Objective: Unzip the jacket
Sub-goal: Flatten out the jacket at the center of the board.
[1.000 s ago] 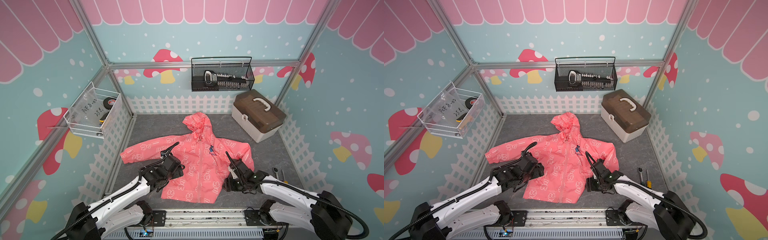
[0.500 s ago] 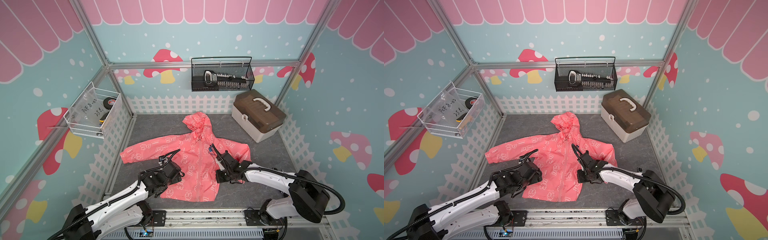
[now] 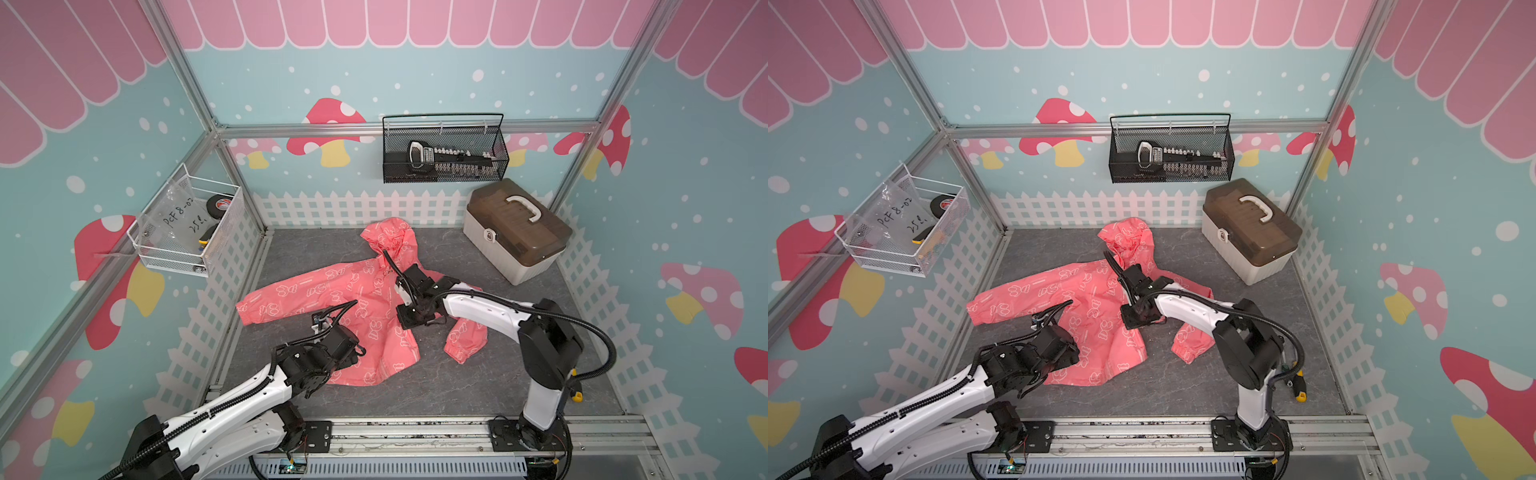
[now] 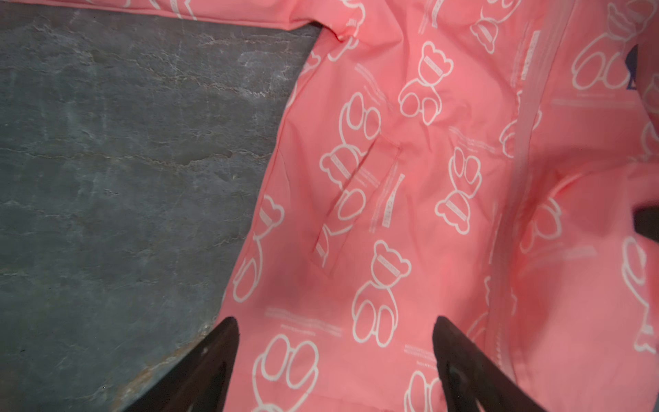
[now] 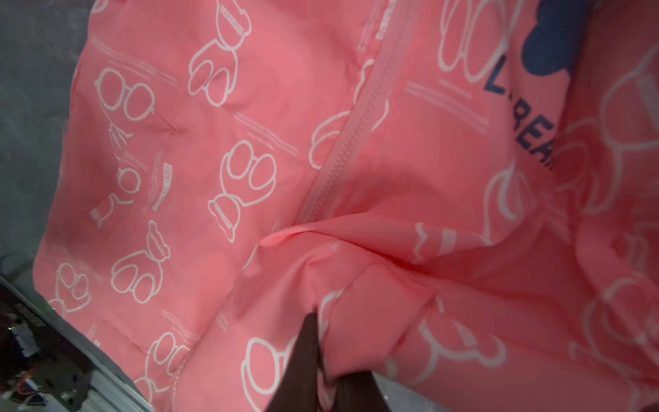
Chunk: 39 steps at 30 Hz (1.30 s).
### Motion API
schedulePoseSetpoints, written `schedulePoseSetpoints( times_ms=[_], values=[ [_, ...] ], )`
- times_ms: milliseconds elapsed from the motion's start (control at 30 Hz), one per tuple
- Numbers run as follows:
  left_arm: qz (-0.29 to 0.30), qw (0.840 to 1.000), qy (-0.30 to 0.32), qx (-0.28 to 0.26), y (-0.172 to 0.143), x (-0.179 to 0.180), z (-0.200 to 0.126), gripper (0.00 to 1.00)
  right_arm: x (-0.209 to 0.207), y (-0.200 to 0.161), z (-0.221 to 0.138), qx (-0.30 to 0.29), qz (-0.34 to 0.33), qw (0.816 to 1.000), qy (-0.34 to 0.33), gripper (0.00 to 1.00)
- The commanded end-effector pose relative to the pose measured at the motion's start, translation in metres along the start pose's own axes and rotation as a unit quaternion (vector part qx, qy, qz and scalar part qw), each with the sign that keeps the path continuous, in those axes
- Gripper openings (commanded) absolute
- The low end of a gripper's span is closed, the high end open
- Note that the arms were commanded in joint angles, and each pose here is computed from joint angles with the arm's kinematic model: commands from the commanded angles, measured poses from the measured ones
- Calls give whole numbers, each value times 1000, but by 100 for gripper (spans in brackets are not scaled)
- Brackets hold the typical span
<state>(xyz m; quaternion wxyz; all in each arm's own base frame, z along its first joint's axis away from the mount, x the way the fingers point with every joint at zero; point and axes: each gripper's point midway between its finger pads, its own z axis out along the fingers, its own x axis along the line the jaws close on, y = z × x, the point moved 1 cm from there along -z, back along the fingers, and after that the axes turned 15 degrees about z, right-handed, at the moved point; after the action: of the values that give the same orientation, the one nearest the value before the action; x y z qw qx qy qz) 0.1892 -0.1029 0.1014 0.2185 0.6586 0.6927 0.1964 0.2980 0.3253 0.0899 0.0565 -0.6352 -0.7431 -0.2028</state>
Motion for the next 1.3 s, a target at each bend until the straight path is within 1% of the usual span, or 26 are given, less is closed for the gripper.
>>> schedulePoseSetpoints(
  times_ms=[0, 67, 200, 233, 267, 467, 500, 533, 600, 667, 767, 833, 933, 1000, 1100, 1267],
  values=[
    [-16, 1000, 5, -10, 5, 4, -10, 85, 11, 30, 18, 14, -10, 1000, 19, 29],
    [-20, 1000, 1, -11, 5, 5, -14, 85, 20, 52, 24, 11, -6, 999, 32, 49],
    [-36, 999, -20, -4, 2, 0, -17, 84, 26, 79, 18, -8, 3, 999, 50, 66],
    [-36, 999, -27, -1, 1, -3, -16, 84, 25, 82, 12, -16, 2, 999, 51, 72],
    [-37, 999, -32, 2, 0, -7, -15, 84, 22, 84, 6, -22, 3, 999, 50, 74],
    [-37, 998, -47, -2, 3, -23, -3, 84, -11, 82, -37, -75, 26, 995, 58, 76],
    [-35, 998, -48, -2, 4, -26, 0, 84, -14, 81, -55, -92, 28, 993, 66, 76],
    [-32, 998, -50, -1, 6, -31, 2, 84, -20, 77, -64, -100, 30, 992, 66, 76],
    [-24, 998, -51, -4, 10, -39, 8, 84, -30, 66, -78, -110, 27, 991, 67, 76],
    [-17, 998, -52, -7, 16, -47, 15, 85, -35, 48, -86, -111, 16, 991, 74, 76],
    [-1, 998, -56, -5, 25, -62, 20, 85, -46, 17, -85, -105, 14, 991, 87, 73],
    [12, 998, -63, -2, 29, -71, 21, 85, -57, -1, -84, -107, 16, 991, 84, 72],
    [40, 995, -88, 13, 29, -85, 21, 85, -76, -24, -83, -110, 16, 992, 63, 72],
    [64, 992, -106, 28, 24, -94, 20, 85, -85, -30, -88, -117, 20, 992, 50, 72],
    [112, 984, -127, 50, 12, -109, 18, 86, -99, -30, -102, -139, 37, 989, 24, 72],
    [190, 970, -126, 86, -15, -131, 18, 88, -120, -23, -141, -208, 72, 975, 3, 73]
  ],
)
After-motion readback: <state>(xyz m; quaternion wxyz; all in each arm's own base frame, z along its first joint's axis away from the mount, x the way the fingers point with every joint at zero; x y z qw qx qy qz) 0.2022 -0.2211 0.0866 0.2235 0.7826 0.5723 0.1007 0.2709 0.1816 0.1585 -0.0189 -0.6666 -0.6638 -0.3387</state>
